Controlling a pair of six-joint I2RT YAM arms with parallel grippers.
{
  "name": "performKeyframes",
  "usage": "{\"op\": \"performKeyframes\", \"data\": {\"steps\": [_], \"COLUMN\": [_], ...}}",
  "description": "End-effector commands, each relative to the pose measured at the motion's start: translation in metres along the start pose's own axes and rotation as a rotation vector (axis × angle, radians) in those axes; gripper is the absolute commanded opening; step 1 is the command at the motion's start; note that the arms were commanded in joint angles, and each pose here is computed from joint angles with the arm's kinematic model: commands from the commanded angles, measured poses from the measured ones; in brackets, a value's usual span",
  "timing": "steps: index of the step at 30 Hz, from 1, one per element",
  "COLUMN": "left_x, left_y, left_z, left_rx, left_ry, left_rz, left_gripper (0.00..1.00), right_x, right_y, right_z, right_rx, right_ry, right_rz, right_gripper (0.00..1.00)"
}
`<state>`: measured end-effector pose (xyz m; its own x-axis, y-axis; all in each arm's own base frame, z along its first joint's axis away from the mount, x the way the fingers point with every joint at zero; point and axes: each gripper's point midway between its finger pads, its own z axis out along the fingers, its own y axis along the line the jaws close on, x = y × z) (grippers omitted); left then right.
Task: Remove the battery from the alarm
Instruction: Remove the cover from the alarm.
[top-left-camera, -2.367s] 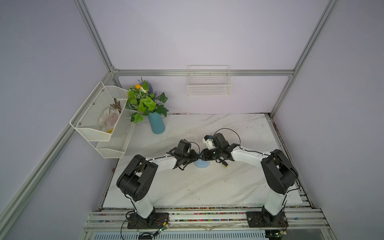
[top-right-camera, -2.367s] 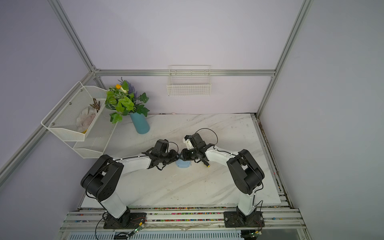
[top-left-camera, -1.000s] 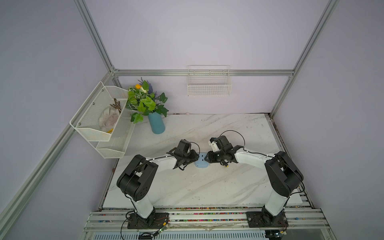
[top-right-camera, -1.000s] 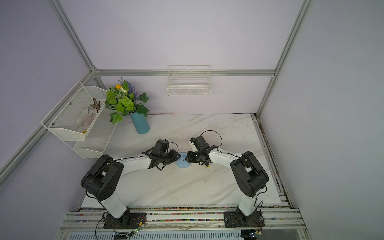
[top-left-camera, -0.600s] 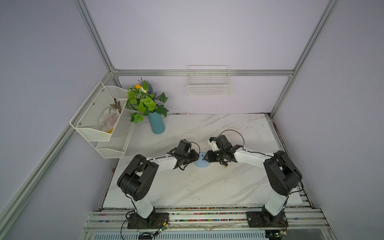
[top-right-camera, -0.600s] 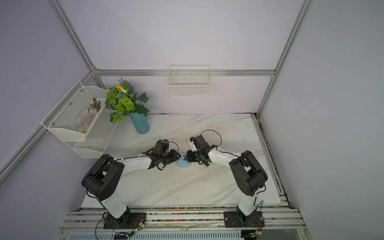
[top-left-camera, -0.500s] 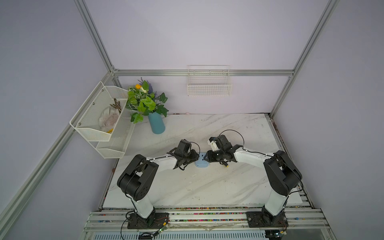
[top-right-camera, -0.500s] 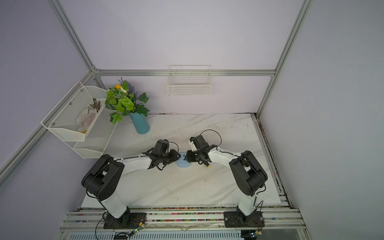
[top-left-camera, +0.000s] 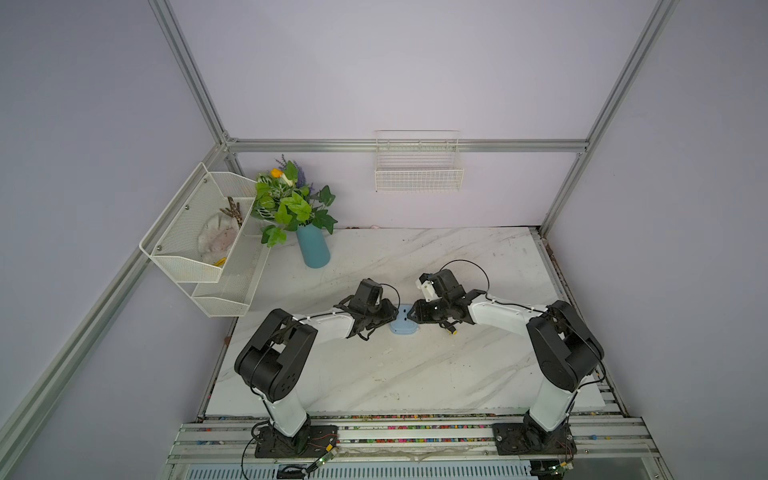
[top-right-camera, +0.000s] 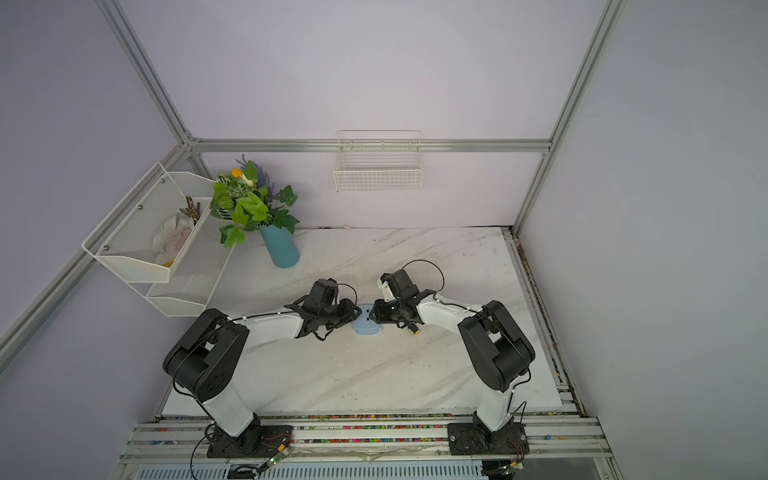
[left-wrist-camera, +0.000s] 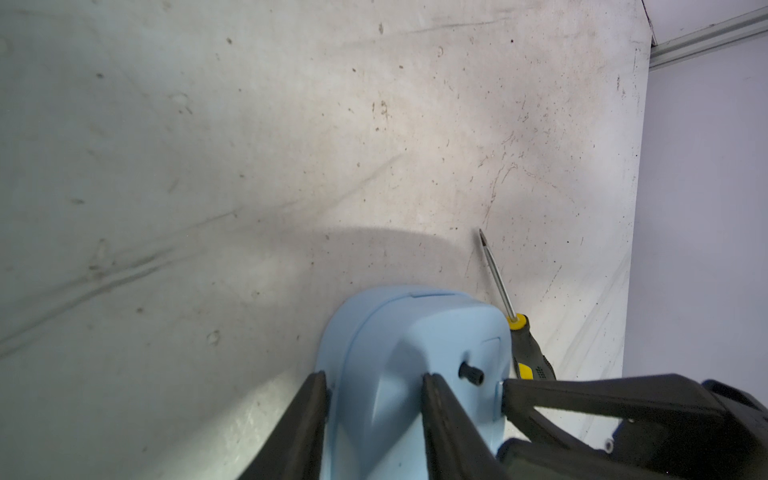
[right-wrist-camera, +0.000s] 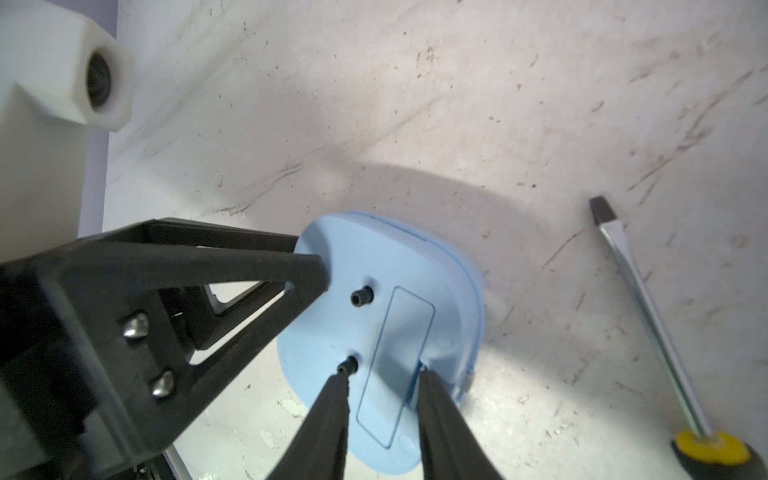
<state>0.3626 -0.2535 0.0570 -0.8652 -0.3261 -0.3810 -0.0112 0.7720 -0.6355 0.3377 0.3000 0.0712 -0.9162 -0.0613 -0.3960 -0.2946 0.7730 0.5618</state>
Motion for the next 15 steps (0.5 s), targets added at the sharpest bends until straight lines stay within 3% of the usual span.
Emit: {"op": "performKeyframes", "data": {"steps": [1,15], "left_x": [0.065,0.066], "left_y": [0.045,0.045], "left_z": [0.014,0.014], "left_rx": [-0.132,-0.130], "left_ry": [0.191,0.194], "left_rz": [-0.023,-0.025], "left_gripper": [0.41,0.41], "right_x": [-0.003,-0.008], "right_y": [0.032,0.045], "right_z": [0.011,0.007], "right_rx": [-0.153,-0.215], "right_ry": [-0.018,-0.029], "right_rz": [-0.044,-0.044], "right_gripper": [0.34,0.35]}}
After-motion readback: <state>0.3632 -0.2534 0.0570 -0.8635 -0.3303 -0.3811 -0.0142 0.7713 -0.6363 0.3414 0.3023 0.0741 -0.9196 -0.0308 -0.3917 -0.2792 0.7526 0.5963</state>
